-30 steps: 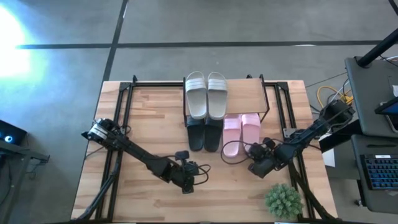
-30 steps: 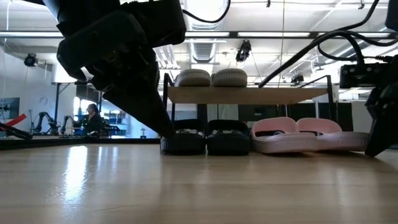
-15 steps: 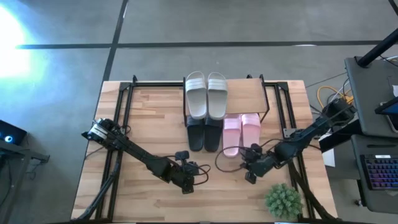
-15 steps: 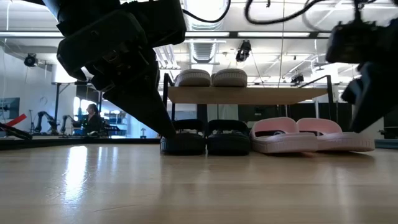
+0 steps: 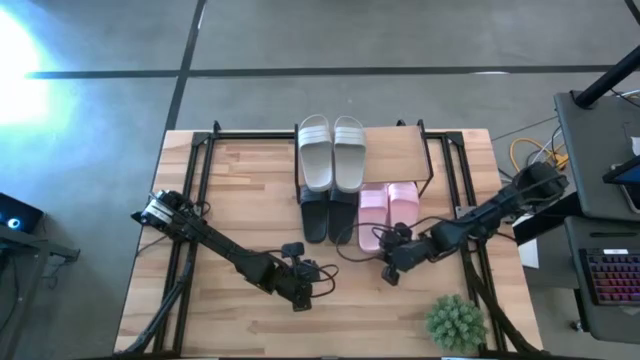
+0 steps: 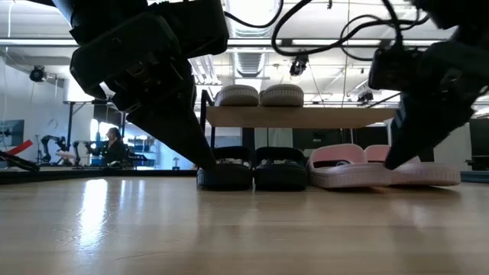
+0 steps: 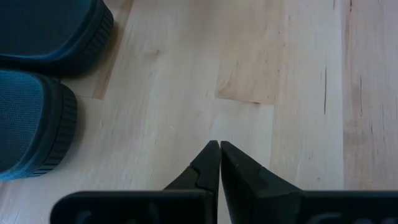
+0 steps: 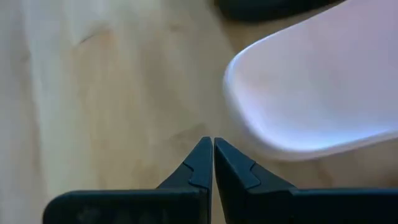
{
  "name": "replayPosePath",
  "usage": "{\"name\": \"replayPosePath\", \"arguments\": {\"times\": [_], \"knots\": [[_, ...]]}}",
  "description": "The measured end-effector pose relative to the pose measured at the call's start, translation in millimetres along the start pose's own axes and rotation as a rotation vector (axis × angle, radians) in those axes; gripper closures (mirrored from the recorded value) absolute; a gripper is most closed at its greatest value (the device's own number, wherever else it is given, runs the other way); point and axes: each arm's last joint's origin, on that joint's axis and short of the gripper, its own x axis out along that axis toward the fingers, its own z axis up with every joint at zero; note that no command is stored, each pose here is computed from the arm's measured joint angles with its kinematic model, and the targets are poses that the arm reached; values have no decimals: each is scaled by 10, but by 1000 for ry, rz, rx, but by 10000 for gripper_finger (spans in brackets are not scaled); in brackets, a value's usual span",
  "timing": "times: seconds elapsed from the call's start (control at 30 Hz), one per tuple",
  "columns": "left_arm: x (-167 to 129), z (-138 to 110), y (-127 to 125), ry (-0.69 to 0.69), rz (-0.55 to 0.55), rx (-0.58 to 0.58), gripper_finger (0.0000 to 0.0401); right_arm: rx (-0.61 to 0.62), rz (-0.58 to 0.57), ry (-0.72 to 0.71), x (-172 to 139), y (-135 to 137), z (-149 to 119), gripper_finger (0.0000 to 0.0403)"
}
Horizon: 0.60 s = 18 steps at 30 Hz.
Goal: Pick and place slides into the shelf
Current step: Move the black and pink slides under the shelf
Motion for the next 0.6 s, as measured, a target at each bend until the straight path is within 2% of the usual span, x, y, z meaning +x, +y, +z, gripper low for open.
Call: {"name": "replayPosePath", "arguments": {"times": [0.3,0.6], "knots": [[0,0,1,-1,3,0,401,54,-113,-54,70,-239,199,394],[2,-2,2,-1,3,0,401,67,-125,-64,70,-289,245,394]]}}
